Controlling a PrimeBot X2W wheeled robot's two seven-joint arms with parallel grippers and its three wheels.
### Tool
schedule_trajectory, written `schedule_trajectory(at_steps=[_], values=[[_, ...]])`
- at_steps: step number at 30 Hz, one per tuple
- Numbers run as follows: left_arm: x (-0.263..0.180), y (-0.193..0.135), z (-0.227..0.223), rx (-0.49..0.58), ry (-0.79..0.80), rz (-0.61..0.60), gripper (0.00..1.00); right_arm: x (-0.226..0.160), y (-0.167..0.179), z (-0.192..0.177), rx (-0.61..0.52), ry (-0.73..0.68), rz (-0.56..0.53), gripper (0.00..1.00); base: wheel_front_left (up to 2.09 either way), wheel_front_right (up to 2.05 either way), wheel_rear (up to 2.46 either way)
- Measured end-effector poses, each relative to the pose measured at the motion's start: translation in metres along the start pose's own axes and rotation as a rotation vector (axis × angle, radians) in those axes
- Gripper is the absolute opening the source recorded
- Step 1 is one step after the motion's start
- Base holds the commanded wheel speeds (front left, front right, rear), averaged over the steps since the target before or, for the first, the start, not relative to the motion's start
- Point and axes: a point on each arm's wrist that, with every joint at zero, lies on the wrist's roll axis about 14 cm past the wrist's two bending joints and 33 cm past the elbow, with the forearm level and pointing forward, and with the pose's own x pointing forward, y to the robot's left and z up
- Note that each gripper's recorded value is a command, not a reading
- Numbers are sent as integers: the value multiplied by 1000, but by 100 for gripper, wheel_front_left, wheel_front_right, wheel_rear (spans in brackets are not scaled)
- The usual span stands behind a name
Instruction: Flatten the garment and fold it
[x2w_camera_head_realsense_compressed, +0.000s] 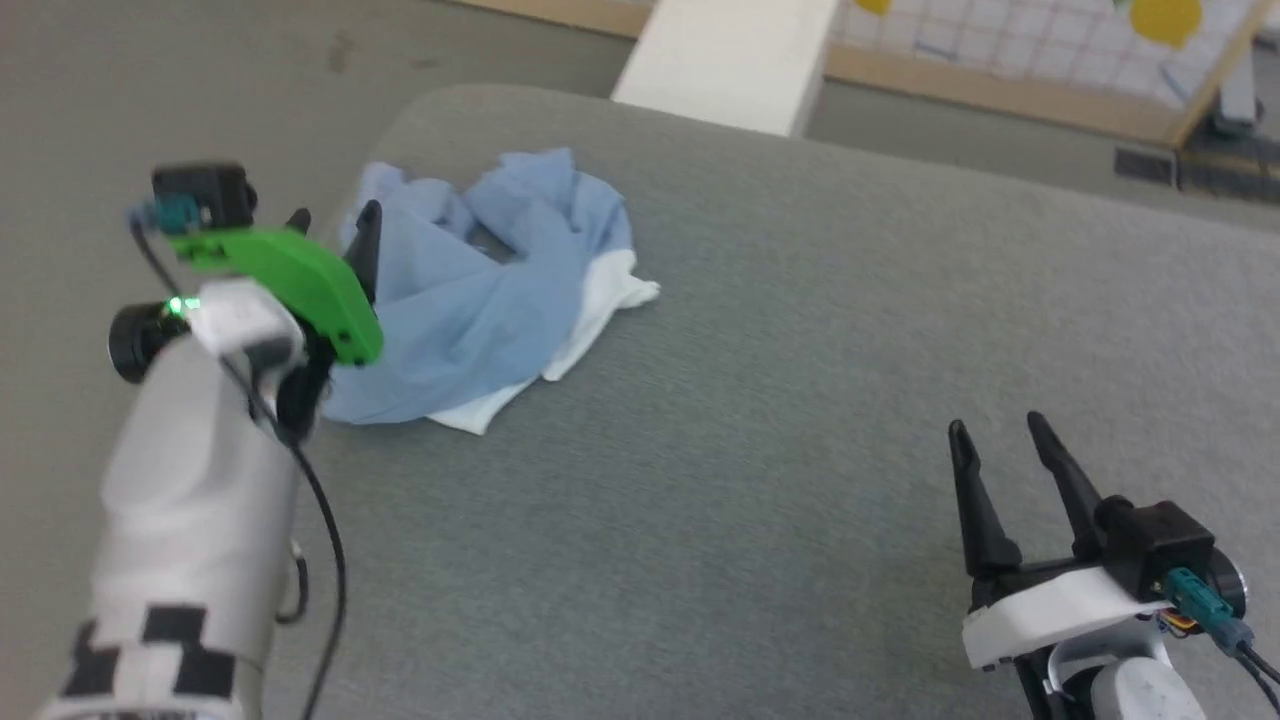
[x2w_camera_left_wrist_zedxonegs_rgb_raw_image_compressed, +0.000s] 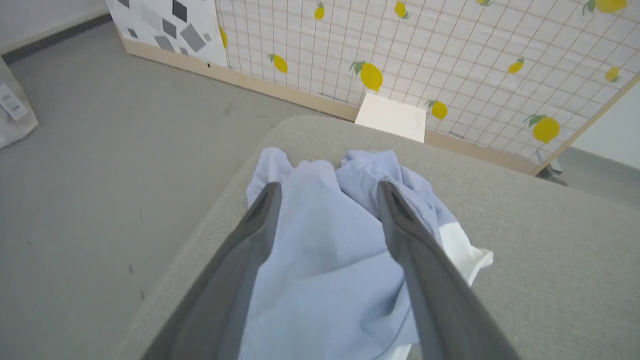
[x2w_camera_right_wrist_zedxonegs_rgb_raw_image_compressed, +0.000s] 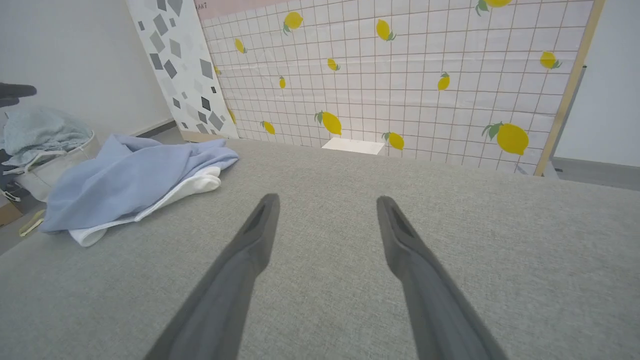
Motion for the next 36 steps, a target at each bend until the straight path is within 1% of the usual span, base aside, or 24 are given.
schedule_trajectory(at_steps=[5,7,10,13,15,17,20,21,22,23,26,28,32,36], values=[[27,-20,-54,10,380,-46,100,-6,-27,-9,-1,22,-74,100,0,0,0],[30,-21,-81,37,535,-45,100,-9,-37,-14,2,37,-102,100,0,0,0],[29,-18,-115,58,714,-32,100,-13,-49,-22,6,55,-135,100,0,0,0],[29,-24,-144,61,836,-37,100,-16,-58,-32,12,79,-161,100,0,0,0],[29,-28,-157,70,880,-44,100,-18,-62,-38,16,95,-172,100,0,0,0],[31,-31,-168,86,911,-49,100,-18,-65,-44,21,109,-180,100,0,0,0],[35,-31,-175,90,915,-49,100,-15,-66,-48,25,114,-179,100,0,0,0],[37,-31,-175,90,909,-49,73,-14,-66,-48,26,115,-178,100,0,0,0],[39,-31,-175,89,893,-49,7,-14,-65,-49,28,117,-176,100,0,0,0],[40,-31,-174,87,878,-48,0,-14,-65,-50,28,118,-175,100,0,0,0],[43,-31,-168,45,819,-46,0,-12,-62,-51,31,120,-167,100,0,0,0],[44,-33,-161,-15,773,-47,0,-11,-60,-51,34,122,-161,100,0,0,0],[46,-34,-140,-82,624,-46,0,-11,-53,-48,44,113,-147,100,0,0,0],[57,-35,-78,-42,345,-67,0,-12,-45,-40,59,88,-131,100,0,0,0]])
